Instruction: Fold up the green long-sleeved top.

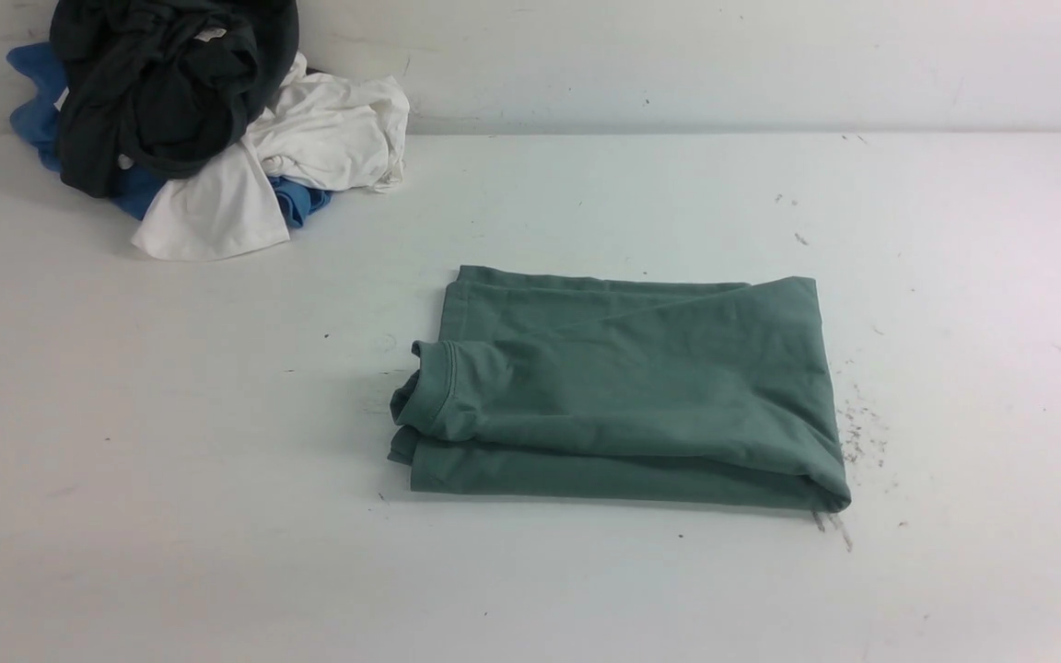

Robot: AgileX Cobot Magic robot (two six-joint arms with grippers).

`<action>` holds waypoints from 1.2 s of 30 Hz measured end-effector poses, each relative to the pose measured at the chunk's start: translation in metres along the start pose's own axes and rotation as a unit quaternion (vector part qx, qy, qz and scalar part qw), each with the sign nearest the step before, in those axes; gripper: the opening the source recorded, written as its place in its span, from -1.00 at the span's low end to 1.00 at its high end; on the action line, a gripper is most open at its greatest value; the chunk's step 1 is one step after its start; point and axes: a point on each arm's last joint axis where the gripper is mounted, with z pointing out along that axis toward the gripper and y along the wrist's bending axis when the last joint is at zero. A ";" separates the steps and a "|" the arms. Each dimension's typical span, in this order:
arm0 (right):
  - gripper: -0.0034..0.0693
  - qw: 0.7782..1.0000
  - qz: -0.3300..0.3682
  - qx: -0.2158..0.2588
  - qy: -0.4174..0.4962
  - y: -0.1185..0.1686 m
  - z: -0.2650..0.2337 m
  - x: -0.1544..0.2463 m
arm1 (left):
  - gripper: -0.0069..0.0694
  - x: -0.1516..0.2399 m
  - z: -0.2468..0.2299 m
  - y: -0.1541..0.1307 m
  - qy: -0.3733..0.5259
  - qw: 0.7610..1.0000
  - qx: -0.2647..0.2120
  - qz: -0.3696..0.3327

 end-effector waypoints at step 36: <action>-0.95 0.995 0.039 0.033 0.080 -0.004 0.001 0.029 | -0.84 0.000 0.000 0.000 0.000 1.000 -0.001 0.001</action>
